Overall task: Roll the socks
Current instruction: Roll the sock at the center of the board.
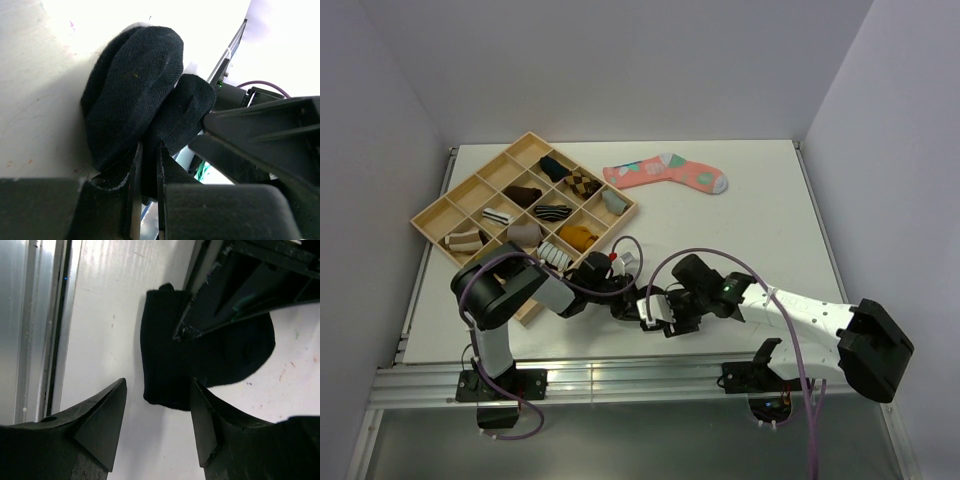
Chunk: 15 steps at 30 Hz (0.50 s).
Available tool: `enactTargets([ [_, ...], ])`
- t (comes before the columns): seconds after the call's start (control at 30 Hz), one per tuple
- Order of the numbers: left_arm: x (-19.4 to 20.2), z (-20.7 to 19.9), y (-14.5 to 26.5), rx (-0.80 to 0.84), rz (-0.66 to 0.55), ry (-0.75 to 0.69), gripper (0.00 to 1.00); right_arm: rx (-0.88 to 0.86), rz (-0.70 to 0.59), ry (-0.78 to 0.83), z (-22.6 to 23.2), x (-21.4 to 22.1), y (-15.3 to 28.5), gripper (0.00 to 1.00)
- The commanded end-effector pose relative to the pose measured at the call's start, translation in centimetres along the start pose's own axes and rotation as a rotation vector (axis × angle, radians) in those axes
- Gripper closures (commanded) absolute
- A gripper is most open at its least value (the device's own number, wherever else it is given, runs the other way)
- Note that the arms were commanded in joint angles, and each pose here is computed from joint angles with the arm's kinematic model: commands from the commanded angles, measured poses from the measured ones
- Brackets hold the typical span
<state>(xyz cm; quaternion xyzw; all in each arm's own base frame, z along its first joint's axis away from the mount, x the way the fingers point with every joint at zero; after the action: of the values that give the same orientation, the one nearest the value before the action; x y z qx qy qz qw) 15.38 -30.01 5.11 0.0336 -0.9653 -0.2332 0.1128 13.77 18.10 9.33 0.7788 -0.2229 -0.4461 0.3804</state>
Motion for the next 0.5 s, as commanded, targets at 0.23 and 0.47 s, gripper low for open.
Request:
enactTargets([
  [0.23, 0.5, 0.8, -0.3, -0.032, 0.057, 0.022, 1.00, -0.015, 0.007, 0.036, -0.1, -0.4, -2.3, 0.41],
  [0.47, 0.9, 0.1, 0.0, -0.022, 0.093, 0.012, 0.98, -0.045, 0.073, 0.017, 0.0, 0.5, -3.1, 0.71],
])
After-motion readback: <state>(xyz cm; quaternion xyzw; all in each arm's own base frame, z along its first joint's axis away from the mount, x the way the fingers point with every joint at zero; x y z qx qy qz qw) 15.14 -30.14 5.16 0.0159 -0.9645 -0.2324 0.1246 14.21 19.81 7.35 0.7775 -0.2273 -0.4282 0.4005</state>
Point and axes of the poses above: each gripper's point midway between its finger pads, its own y axis back along the fingers, its own z axis along the line the jaws close on, x = y × z, the point moved 6 cm from there along y, back along the fingers, and after that the axes turned 13 degrees about y, right-handed, at the moved point
